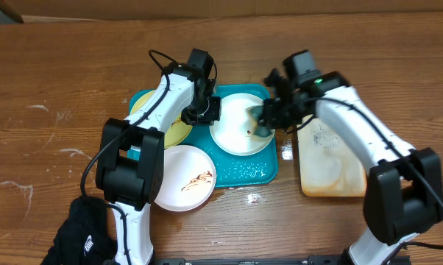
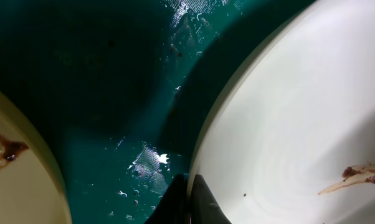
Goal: Clean dirty plates on tray and stack at the side
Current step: 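Carry the sponge with the right gripper onto the white plate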
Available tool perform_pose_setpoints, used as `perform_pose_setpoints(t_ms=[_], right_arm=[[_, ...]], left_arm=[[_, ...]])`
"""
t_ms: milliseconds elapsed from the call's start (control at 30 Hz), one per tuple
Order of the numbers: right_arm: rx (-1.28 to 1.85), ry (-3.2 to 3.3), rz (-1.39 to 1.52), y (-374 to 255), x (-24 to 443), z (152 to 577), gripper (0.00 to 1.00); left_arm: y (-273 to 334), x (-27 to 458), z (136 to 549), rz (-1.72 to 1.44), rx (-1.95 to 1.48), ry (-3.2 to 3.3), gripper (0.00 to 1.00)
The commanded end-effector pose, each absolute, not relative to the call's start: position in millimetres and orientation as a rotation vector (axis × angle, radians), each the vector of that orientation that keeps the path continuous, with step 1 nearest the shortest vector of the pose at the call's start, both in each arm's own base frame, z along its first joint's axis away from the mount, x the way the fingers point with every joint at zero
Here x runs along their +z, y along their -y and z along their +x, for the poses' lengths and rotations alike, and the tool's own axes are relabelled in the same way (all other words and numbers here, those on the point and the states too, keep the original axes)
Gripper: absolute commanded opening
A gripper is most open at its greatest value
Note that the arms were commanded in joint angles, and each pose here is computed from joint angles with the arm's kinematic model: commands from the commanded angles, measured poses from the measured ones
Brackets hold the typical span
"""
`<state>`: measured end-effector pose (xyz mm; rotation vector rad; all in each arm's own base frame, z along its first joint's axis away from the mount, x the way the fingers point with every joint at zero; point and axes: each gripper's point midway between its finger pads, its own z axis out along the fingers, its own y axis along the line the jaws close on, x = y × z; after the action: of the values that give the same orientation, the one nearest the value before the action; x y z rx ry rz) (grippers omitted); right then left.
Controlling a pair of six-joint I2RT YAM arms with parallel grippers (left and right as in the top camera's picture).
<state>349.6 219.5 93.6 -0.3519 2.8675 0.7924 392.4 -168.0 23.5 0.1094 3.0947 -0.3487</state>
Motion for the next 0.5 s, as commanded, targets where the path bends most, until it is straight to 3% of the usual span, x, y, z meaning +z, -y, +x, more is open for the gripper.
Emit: perform_pose_setpoints(t_ms=[0, 467], right_arm=[[0.877, -2.898, -0.328, -249.2, 83.1, 335.3, 0.04], [0.919, -2.976, -0.294, -312.4, 14.3, 321.2, 0.04]], left_arm=[[175.4, 23.3, 395.4, 0.119, -0.345, -3.089, 0.04], [171.6, 22.7, 394.9, 0.114, -0.320, -3.095, 0.04]])
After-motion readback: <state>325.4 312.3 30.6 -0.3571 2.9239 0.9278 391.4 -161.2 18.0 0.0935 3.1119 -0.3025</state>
